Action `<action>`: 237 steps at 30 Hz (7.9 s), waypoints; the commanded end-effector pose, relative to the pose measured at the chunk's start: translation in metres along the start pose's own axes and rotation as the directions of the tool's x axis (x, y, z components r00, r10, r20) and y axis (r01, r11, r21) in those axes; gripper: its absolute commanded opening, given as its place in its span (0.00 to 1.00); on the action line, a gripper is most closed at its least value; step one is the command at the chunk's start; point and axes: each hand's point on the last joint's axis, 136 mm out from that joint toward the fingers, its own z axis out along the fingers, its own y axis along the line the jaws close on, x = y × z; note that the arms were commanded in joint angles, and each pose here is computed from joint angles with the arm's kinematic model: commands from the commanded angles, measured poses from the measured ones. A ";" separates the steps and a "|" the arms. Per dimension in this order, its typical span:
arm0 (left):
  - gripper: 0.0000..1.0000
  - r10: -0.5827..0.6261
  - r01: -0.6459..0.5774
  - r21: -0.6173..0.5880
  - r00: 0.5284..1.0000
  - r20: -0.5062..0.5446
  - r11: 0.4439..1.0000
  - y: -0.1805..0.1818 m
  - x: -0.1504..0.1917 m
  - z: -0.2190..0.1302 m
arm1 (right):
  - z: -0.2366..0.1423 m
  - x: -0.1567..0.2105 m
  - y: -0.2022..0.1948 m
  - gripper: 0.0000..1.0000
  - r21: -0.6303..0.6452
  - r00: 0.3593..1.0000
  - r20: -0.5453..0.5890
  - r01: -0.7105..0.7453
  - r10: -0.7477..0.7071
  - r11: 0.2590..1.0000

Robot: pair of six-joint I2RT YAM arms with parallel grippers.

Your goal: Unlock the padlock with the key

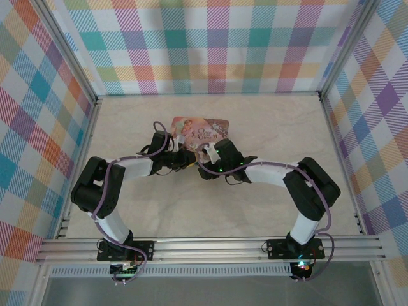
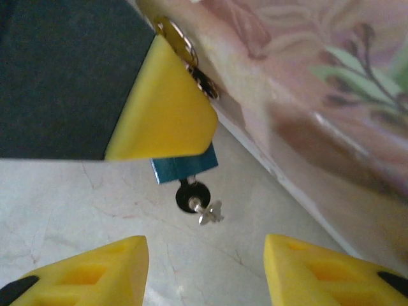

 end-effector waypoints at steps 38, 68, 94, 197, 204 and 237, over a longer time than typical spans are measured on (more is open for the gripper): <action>0.02 0.010 -0.008 0.080 1.000 -0.023 0.997 -0.031 -0.005 -0.018 | 0.022 -0.021 0.018 0.00 0.017 0.972 -0.037 0.233 -0.233 0.972; 0.33 -0.012 0.012 0.035 1.000 -0.001 0.999 -0.020 -0.005 -0.022 | 0.032 -0.010 0.025 0.00 -0.087 0.976 -0.077 0.199 -0.205 0.976; 0.39 -0.087 0.146 -0.265 0.971 0.222 0.953 0.048 -0.007 -0.085 | 0.052 0.017 0.026 0.00 -0.141 0.928 -0.234 0.264 -0.291 0.954; 0.62 0.001 0.158 -0.278 0.868 0.496 0.947 0.060 -0.019 -0.154 | -0.006 0.097 0.095 0.00 -0.252 0.868 -0.252 0.368 -0.428 0.895; 0.62 -0.005 0.163 -0.278 0.871 0.491 0.947 0.062 -0.018 -0.151 | 0.005 0.110 0.091 0.04 -0.247 0.863 -0.296 0.344 -0.408 0.906; 1.00 0.555 0.047 -0.800 0.696 0.456 0.598 0.088 -0.093 -0.225 | -0.220 0.009 -0.205 1.00 0.837 0.917 0.392 -0.325 -0.070 0.440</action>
